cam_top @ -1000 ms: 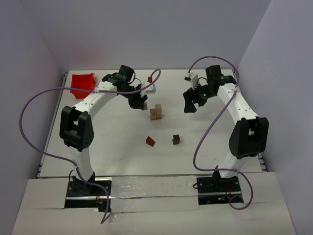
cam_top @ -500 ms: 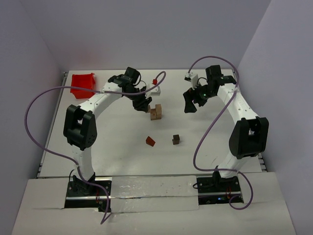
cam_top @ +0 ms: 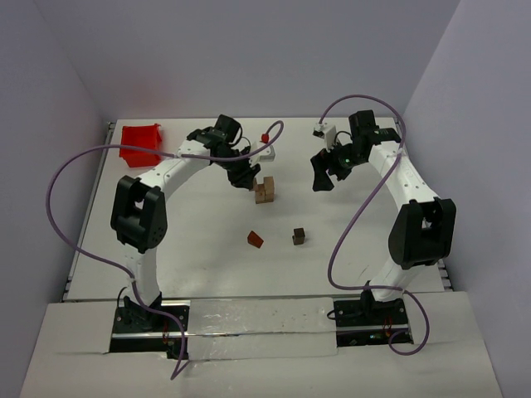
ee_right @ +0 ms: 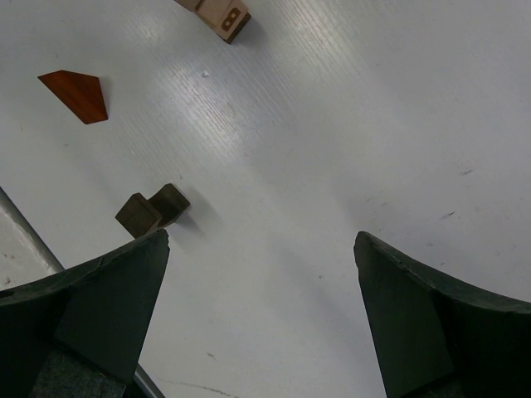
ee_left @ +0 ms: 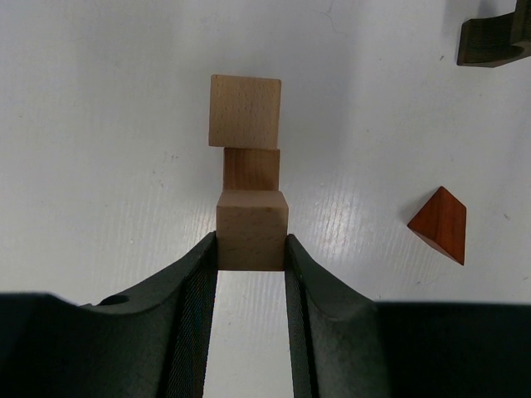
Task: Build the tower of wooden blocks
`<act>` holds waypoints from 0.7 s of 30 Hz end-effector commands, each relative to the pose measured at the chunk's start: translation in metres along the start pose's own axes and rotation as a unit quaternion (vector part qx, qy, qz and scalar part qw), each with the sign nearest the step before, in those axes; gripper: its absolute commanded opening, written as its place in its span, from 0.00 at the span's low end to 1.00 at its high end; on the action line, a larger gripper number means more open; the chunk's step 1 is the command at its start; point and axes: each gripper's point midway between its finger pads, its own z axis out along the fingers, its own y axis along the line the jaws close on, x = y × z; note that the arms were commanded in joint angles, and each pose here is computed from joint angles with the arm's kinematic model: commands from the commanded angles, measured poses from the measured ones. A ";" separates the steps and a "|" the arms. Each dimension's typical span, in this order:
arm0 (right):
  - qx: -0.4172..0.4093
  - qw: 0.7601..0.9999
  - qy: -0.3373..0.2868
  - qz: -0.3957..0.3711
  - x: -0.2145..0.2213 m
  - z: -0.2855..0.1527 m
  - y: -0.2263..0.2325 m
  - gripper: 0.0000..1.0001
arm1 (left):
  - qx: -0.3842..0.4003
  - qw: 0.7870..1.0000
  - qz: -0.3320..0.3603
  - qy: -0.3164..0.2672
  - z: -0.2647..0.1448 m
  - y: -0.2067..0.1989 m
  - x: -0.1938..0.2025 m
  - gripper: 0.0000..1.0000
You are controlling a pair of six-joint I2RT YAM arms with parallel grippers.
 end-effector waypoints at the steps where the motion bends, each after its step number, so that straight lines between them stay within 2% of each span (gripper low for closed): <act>1: 0.004 1.000 -0.011 -0.012 -0.009 0.000 -0.001 1.00 | -0.021 0.999 0.018 -0.024 -0.002 0.011 -0.023 0.14; 21: 0.004 1.000 -0.011 -0.008 -0.011 0.001 -0.003 1.00 | -0.022 0.999 0.024 -0.024 0.006 0.011 -0.029 0.18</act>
